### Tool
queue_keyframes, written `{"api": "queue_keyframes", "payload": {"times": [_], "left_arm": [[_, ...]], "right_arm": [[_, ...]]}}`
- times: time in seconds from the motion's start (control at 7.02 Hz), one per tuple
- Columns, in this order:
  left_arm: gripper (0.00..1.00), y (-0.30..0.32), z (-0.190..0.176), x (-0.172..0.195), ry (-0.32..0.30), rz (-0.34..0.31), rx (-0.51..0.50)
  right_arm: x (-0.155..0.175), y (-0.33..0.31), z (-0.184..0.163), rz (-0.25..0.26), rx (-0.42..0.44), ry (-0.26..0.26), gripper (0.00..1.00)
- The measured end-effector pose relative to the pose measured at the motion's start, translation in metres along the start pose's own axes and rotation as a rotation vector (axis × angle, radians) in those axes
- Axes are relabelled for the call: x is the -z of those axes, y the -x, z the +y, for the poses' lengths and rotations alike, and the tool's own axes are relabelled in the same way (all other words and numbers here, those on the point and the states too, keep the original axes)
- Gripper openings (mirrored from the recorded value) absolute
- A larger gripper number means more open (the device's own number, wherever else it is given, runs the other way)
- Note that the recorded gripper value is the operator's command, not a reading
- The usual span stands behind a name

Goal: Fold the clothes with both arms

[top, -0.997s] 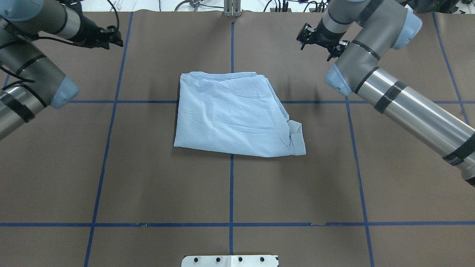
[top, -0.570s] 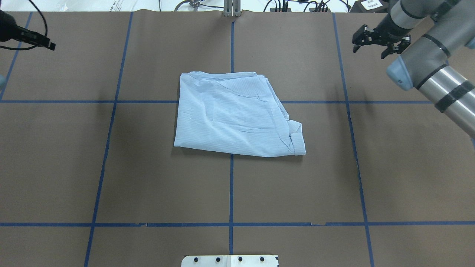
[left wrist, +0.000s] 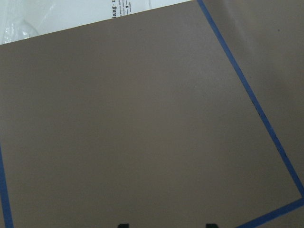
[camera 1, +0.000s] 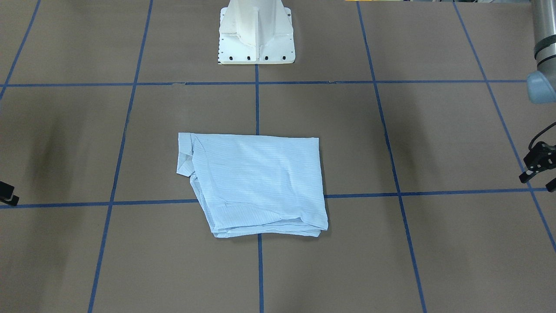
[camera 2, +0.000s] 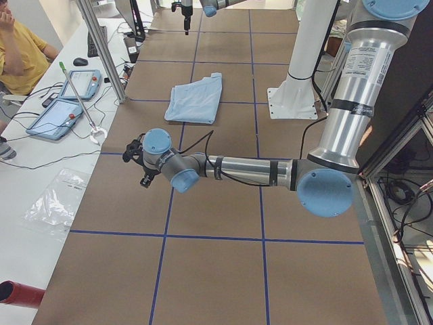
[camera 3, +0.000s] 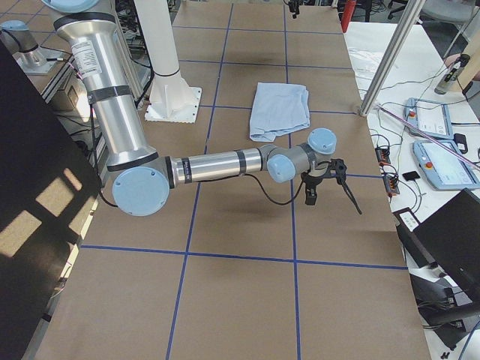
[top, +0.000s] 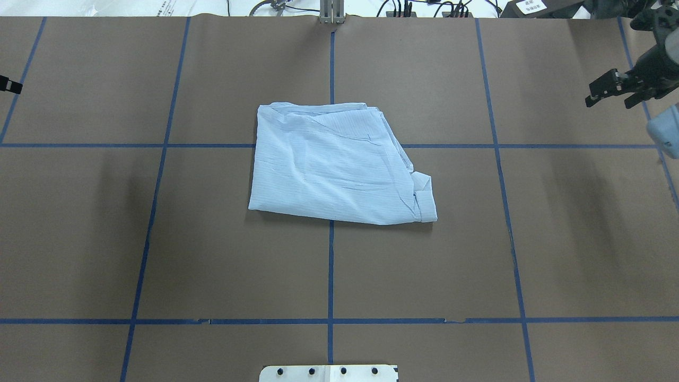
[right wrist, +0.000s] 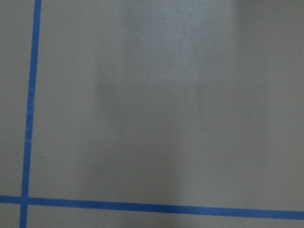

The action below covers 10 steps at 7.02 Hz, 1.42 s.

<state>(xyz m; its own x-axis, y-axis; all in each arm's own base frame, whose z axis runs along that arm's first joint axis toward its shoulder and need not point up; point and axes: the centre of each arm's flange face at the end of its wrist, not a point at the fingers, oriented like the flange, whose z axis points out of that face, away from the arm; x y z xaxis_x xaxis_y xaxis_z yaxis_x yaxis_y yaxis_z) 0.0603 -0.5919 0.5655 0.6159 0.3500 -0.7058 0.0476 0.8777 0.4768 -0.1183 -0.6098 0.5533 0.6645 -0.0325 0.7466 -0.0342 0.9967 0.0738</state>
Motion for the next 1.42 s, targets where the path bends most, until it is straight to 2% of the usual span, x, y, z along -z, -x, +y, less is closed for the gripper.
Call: {"api": "queue_keyframes", "payload": {"times": [0.43, 0.71, 1.14, 1.42], "left_arm": [[1.0, 0.048, 0.025, 0.026, 0.033, -0.094, -0.033], [1.0, 0.059, 0.035, 0.027, 0.05, -0.128, -0.011], [1.0, 0.049, 0.051, 0.036, 0.057, -0.106, 0.06], [1.0, 0.046, 0.054, 0.038, 0.098, -0.071, 0.108]], "right_arm": [[0.015, -0.061, 0.019, 0.024, 0.09, 0.056, 1.0], [0.024, -0.068, 0.029, 0.04, 0.14, 0.083, 1.0], [0.031, -0.069, 0.052, 0.039, 0.141, 0.082, 1.0], [0.03, -0.072, 0.055, 0.049, 0.139, 0.081, 1.0]]}}
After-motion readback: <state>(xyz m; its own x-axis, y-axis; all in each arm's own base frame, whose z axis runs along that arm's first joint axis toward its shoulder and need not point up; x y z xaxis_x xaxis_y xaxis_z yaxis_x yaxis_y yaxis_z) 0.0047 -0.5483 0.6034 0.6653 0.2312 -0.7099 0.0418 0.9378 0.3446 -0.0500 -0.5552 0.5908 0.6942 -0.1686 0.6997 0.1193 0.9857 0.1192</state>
